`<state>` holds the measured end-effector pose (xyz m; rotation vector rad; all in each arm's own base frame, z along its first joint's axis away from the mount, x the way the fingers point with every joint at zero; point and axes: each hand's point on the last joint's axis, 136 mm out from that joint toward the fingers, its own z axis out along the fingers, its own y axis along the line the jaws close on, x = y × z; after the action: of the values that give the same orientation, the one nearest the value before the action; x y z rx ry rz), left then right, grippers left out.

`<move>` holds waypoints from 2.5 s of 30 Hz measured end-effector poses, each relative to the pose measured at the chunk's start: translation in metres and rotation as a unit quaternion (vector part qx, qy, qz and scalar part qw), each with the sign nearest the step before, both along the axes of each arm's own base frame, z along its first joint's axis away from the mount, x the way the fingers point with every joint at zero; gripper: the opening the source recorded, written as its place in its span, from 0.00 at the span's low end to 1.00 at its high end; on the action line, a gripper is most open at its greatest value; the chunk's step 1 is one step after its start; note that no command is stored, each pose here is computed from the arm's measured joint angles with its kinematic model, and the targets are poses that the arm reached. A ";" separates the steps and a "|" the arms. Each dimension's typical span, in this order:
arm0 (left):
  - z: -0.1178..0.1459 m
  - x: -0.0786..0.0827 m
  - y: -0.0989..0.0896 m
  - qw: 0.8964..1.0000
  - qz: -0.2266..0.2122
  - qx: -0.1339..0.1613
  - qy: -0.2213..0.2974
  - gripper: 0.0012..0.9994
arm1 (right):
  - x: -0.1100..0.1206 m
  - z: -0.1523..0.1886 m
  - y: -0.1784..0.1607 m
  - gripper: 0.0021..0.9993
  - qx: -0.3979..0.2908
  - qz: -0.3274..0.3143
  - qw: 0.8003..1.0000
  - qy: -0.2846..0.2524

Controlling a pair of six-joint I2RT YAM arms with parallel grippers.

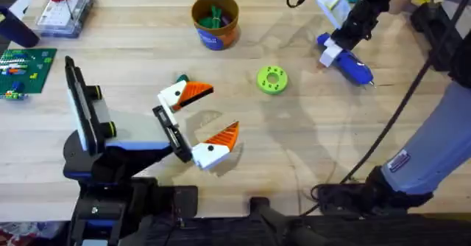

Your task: Pick up the gripper from the table and insert it into the empty holder that is missing its gripper. Then pick up a screw, insert it into the mounting hole, and use the screwdriver to tighten it. Finally, clean up the table by picking up the vegetable and placing it into the bucket.

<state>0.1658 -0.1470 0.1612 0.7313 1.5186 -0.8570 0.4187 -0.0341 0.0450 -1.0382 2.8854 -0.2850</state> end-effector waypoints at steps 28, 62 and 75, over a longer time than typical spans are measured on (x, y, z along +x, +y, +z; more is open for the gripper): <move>0.064 0.074 0.074 0.934 0.237 0.183 0.194 0.99 | -0.138 0.278 0.101 1.00 0.191 -0.040 0.939 -0.285; -0.115 0.133 0.122 0.734 0.286 0.328 0.521 0.99 | -0.224 0.214 0.101 0.99 0.232 -0.077 0.951 -0.188; -0.129 0.141 0.127 0.722 0.295 0.335 0.528 0.02 | -0.221 0.208 0.102 1.00 0.229 -0.081 0.954 -0.174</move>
<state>0.3069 -0.0196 0.0322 0.1081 2.9731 -0.1182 0.1979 0.0678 0.2531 -0.6029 2.5336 0.1763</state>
